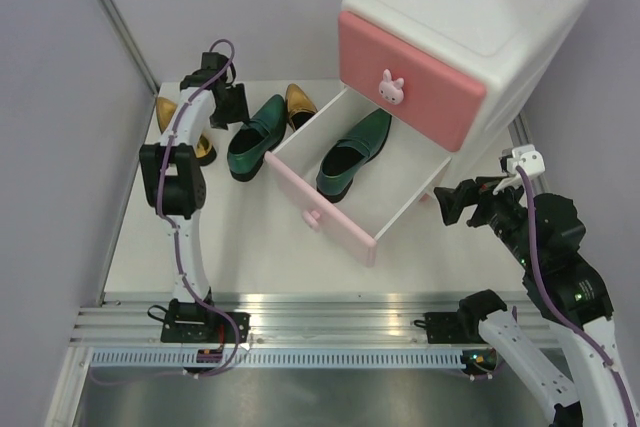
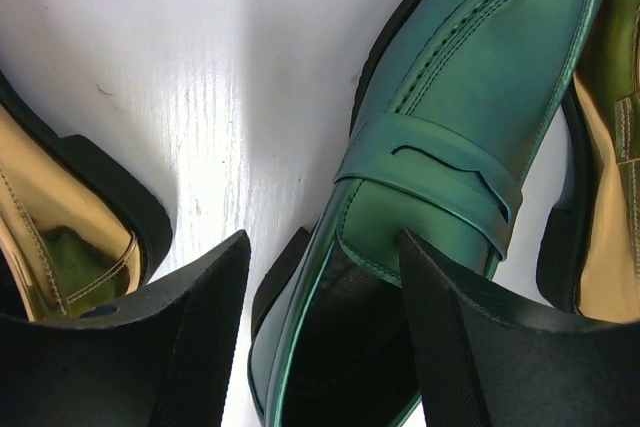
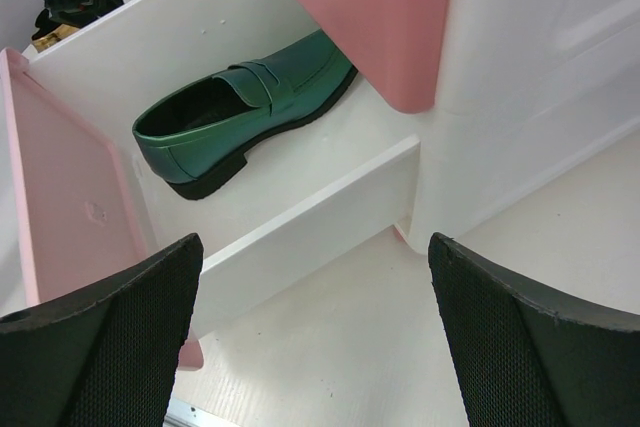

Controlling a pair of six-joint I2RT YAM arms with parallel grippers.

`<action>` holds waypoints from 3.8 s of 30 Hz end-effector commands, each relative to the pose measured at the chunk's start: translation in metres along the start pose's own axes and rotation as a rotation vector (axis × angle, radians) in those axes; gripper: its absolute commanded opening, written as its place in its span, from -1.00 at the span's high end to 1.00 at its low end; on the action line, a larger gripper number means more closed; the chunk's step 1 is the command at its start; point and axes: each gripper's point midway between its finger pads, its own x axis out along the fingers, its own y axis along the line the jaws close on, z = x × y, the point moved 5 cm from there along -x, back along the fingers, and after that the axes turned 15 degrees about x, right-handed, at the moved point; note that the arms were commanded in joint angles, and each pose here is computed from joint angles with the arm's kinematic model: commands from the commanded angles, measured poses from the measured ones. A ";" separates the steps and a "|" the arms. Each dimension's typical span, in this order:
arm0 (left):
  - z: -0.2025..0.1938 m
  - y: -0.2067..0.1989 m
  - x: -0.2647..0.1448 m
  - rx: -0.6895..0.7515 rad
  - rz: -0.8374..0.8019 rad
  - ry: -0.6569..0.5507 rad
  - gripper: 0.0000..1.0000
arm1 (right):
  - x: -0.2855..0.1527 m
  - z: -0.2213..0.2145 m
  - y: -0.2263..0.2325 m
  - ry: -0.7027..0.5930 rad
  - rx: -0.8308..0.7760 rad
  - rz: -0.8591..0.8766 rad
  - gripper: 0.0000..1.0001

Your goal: Place and organize the shoes in the shoe cabinet

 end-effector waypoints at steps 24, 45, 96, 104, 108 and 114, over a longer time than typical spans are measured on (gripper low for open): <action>0.011 -0.006 -0.071 -0.008 -0.034 -0.121 -0.37 | 0.009 0.003 -0.001 -0.032 0.010 -0.003 -0.96; -0.020 -0.010 0.011 0.025 -0.085 0.050 -0.31 | 0.007 0.003 0.001 -0.020 0.030 -0.007 -0.96; 0.007 -0.013 -0.093 -0.073 -0.109 -0.178 0.95 | -0.006 0.003 0.006 -0.038 0.020 0.042 -0.96; 0.029 0.003 -0.171 -0.198 0.008 -0.382 0.95 | -0.024 0.008 0.009 -0.073 0.025 0.065 -0.96; 0.036 0.013 -0.210 -0.278 0.089 -0.483 0.95 | -0.032 0.010 0.011 -0.085 0.024 0.078 -0.96; 0.036 0.004 -0.269 -0.400 0.023 -0.611 0.95 | -0.043 0.013 0.015 -0.106 0.026 0.106 -0.96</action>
